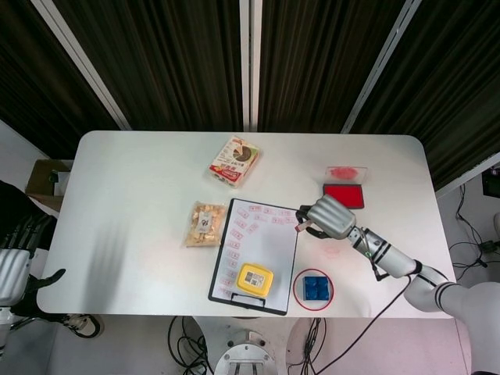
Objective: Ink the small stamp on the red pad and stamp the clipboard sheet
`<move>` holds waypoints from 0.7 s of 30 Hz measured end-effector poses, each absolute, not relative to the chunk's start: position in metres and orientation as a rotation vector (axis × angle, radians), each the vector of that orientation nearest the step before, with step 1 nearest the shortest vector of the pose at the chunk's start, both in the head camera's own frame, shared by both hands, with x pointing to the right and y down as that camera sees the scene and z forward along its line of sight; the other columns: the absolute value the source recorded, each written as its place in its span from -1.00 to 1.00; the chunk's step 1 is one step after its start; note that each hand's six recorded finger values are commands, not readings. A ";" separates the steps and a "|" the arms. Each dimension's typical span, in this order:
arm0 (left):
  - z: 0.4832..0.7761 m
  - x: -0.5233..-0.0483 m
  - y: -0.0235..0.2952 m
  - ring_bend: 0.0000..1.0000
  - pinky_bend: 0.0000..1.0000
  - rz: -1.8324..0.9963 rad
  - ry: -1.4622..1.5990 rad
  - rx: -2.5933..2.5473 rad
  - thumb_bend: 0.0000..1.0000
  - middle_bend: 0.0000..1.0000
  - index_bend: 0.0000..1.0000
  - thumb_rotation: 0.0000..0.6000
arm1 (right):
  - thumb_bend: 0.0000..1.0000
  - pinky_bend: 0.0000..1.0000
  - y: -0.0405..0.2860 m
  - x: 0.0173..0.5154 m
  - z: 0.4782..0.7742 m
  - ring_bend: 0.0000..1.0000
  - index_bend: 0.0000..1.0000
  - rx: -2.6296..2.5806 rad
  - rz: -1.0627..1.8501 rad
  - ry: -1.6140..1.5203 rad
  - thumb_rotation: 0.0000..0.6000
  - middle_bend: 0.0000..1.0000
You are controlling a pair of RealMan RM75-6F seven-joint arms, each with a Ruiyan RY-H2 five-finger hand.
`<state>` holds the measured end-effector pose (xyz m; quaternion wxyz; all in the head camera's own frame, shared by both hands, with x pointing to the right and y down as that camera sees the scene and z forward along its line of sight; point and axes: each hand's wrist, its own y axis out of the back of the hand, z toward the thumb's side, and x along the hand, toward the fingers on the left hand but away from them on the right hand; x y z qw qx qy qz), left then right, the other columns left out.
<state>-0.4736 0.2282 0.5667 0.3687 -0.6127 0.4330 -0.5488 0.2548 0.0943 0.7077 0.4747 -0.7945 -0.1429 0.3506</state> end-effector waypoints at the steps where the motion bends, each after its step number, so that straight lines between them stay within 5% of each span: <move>1: 0.567 -0.472 0.228 -0.90 -0.68 -1.407 1.108 -1.576 -1.00 -0.87 -0.87 1.00 | -0.12 1.00 0.100 0.264 0.708 0.82 1.00 -1.940 0.874 -0.347 1.00 0.77; 9: 0.569 -0.462 0.226 -0.90 -0.68 -1.390 1.085 -1.587 -1.00 -0.87 -0.87 1.00 | -0.11 1.00 0.139 0.317 0.710 0.82 1.00 -1.885 0.952 -0.287 1.00 0.77; 21: 0.568 -0.459 0.227 -0.90 -0.68 -1.391 1.077 -1.589 -1.00 -0.87 -0.87 1.00 | -0.19 1.00 0.154 0.329 0.730 0.82 0.98 -1.884 1.007 -0.301 1.00 0.73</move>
